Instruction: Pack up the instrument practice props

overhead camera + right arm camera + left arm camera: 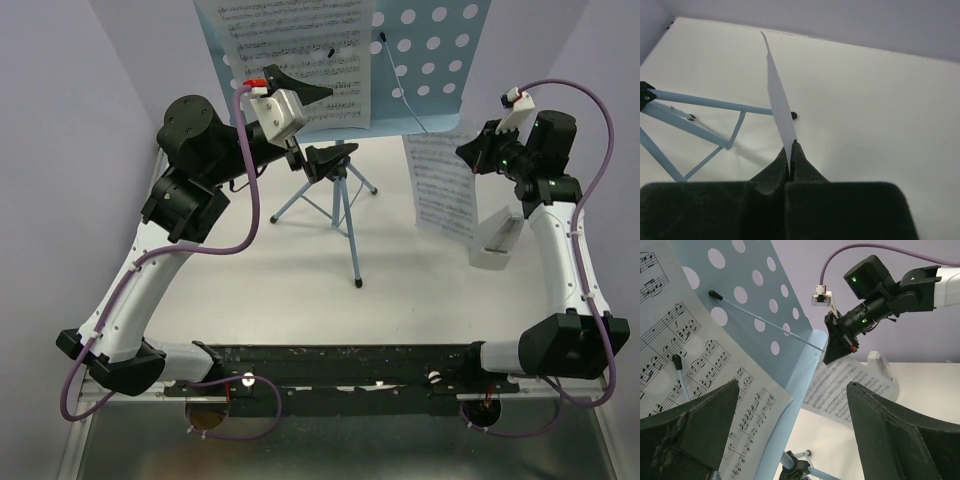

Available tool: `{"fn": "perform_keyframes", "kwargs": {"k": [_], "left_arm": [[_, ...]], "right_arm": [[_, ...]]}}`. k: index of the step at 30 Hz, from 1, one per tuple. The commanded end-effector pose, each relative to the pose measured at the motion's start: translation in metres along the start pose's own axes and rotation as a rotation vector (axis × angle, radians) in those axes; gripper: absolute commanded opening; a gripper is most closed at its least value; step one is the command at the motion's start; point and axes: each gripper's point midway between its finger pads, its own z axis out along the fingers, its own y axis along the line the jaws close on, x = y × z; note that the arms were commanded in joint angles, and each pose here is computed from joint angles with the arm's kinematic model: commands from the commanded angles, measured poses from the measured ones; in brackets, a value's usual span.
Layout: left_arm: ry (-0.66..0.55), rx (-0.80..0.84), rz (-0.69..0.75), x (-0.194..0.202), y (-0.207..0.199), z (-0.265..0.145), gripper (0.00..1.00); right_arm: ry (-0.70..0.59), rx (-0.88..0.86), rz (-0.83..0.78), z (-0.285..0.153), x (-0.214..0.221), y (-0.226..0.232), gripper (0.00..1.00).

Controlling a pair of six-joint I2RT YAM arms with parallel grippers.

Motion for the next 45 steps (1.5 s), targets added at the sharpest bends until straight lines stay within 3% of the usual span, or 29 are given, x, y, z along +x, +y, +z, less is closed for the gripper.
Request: {"fn": "perform_keyframes", "kwargs": {"k": [1, 16, 21, 45], "left_arm": [[-0.006, 0.003, 0.030, -0.006, 0.000, -0.005, 0.99], [0.024, -0.025, 0.043, 0.003, 0.007, -0.008, 0.99], [0.030, -0.028, 0.042, 0.005, 0.007, -0.010, 0.99], [0.099, -0.043, 0.054, 0.028, 0.016, -0.005, 0.99]], "right_arm": [[0.077, -0.074, 0.133, 0.013, 0.022, 0.007, 0.00], [0.332, 0.173, 0.102, 0.078, 0.112, -0.084, 0.01], [0.384, 0.199, 0.130, 0.089, 0.140, -0.094, 0.00], [0.541, 0.256, 0.094, 0.128, 0.192, -0.138, 0.02]]}}
